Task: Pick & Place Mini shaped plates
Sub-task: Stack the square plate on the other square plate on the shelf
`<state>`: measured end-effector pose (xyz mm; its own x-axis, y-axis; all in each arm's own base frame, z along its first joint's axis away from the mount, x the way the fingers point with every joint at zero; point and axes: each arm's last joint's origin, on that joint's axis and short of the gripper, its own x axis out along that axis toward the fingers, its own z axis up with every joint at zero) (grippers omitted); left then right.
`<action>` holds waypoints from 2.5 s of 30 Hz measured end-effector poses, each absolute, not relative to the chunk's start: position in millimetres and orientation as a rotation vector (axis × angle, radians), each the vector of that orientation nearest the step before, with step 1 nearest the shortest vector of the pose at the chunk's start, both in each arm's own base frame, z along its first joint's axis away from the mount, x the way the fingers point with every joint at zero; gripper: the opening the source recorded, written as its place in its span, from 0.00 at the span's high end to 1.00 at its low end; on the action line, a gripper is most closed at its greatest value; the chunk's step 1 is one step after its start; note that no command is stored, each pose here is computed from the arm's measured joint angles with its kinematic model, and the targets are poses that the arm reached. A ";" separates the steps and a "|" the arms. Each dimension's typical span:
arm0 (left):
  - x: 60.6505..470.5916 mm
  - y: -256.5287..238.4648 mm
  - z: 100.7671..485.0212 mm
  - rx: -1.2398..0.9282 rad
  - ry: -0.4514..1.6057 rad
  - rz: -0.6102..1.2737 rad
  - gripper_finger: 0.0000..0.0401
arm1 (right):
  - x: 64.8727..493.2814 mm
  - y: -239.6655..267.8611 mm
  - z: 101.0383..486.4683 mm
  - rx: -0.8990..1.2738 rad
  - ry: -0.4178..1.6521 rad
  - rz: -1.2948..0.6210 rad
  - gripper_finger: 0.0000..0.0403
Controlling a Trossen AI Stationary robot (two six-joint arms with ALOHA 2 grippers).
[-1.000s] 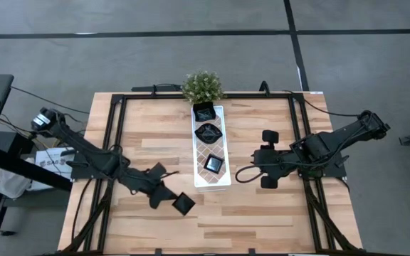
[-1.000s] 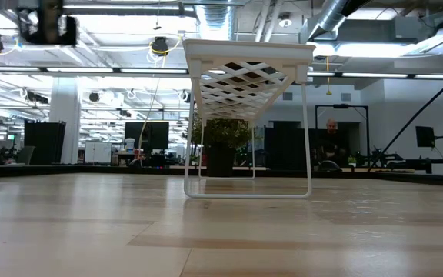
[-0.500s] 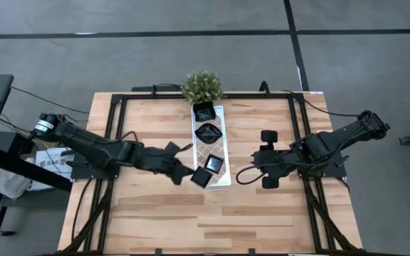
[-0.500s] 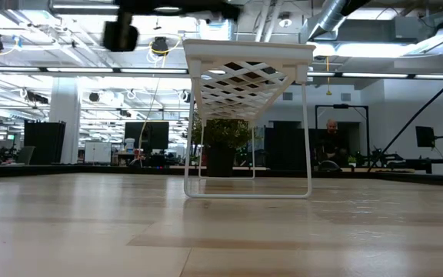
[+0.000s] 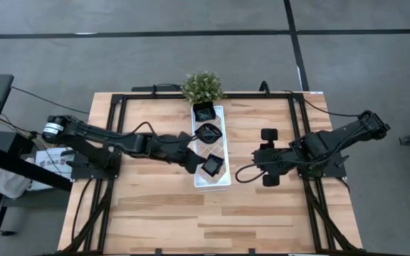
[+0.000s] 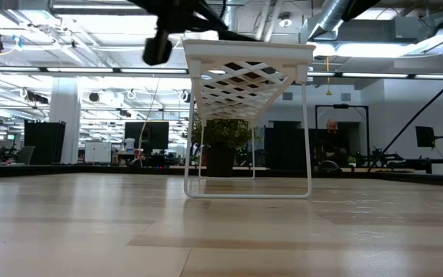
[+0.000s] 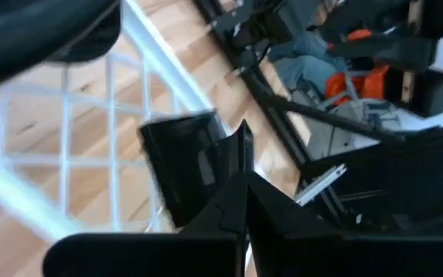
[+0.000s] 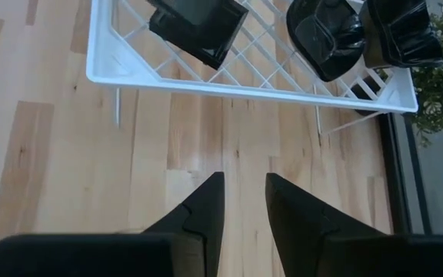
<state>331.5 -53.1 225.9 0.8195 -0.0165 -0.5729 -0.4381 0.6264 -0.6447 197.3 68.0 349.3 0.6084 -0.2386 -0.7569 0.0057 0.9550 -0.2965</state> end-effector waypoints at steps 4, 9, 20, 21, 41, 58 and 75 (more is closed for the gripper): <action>334.6 -46.3 224.9 -0.879 0.558 0.272 1.00 | 197.2 68.0 349.3 -0.287 0.910 -0.138 0.77; 335.7 -40.1 227.2 -0.874 0.535 0.276 1.00 | 196.7 68.0 349.0 -0.294 0.916 -0.136 0.77; 335.8 -41.3 227.5 -0.892 0.530 0.278 1.00 | 195.9 67.6 348.5 -0.298 0.925 -0.137 0.77; 336.2 -41.2 226.7 -0.894 0.529 0.285 1.00 | 195.9 67.7 348.5 -0.298 0.925 -0.137 0.77; 336.6 -48.5 224.4 -0.891 0.480 0.358 0.99 | 195.6 67.6 348.3 -0.298 0.928 -0.138 0.77; 337.0 -49.4 224.8 -0.901 0.489 0.332 0.89 | 195.7 67.5 348.3 -0.297 0.928 -0.139 0.77; 332.2 -47.7 221.0 -0.832 0.540 0.374 0.93 | 195.5 68.0 348.3 -0.290 0.928 -0.138 0.77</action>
<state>332.2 -47.7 221.0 0.8038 0.1032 -0.5859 -0.5121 0.6213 -0.5931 195.5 68.0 348.3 0.5941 -0.2405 -0.7676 -0.0073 0.9526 -0.3041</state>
